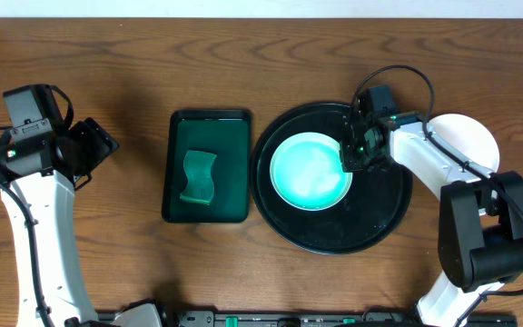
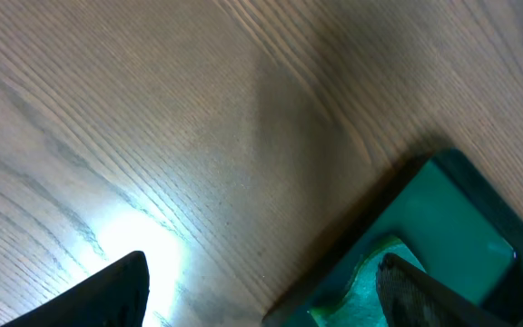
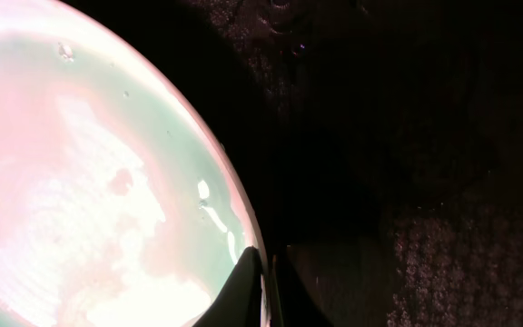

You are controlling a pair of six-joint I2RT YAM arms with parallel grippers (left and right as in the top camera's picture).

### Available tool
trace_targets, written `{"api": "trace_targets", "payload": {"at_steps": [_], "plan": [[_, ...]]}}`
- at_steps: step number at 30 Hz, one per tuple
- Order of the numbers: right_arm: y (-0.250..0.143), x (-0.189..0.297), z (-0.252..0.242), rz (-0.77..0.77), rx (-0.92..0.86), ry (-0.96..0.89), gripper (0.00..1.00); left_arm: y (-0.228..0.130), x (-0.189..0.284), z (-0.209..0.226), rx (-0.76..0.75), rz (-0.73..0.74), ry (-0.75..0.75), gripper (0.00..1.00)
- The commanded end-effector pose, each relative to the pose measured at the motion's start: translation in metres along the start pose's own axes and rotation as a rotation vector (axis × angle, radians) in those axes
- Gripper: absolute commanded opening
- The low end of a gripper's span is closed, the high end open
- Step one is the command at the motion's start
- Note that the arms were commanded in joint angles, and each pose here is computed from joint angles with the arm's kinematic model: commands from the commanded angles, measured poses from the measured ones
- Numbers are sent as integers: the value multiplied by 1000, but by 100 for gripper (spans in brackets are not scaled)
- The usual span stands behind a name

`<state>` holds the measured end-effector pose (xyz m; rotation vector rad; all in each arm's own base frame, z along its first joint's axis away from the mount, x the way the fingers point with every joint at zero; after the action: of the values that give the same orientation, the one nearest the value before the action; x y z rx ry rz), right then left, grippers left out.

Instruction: Clean dirty plates on tray and stack at the side

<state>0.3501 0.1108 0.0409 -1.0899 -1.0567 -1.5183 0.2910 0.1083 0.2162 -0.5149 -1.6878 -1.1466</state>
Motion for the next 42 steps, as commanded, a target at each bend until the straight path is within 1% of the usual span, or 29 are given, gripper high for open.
{"api": "trace_targets", "payload": {"at_steps": [1, 15, 23, 36, 38, 40, 42], "plan": [[-4, 2, 7, 2, 12, 18, 4, 4, 5, 2, 10, -16, 9, 80], [-3, 2, 7, 2, 12, 18, 6, 4, 5, 2, 10, -16, 9, 81], [-3, 2, 7, -1, 12, 19, 17, 4, 5, 2, 10, -16, 9, 80], [-5, -7, 4, -18, 15, 28, 21, 4, 5, 2, 10, -16, 9, 81], [-6, -9, 3, -19, 16, 28, 20, 4, 5, 2, 10, -16, 9, 80], [-6, -9, 3, -18, 15, 28, 15, 4, 5, 2, 10, -16, 9, 81], [-7, -9, 3, -18, 15, 28, 2, 4, 5, 2, 10, -16, 9, 81]]}}
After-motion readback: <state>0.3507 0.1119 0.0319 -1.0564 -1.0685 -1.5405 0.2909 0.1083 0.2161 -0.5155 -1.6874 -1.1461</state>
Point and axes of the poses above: each gripper's point midway between its finger pads, its own x axis back along the fingers, its own z axis along the line the jaws close on, y = z × x, the point moved 3 cm from there along x, back along the fingers, and after that the axes turned 15 degrees about -x, right-handed, at the moved point
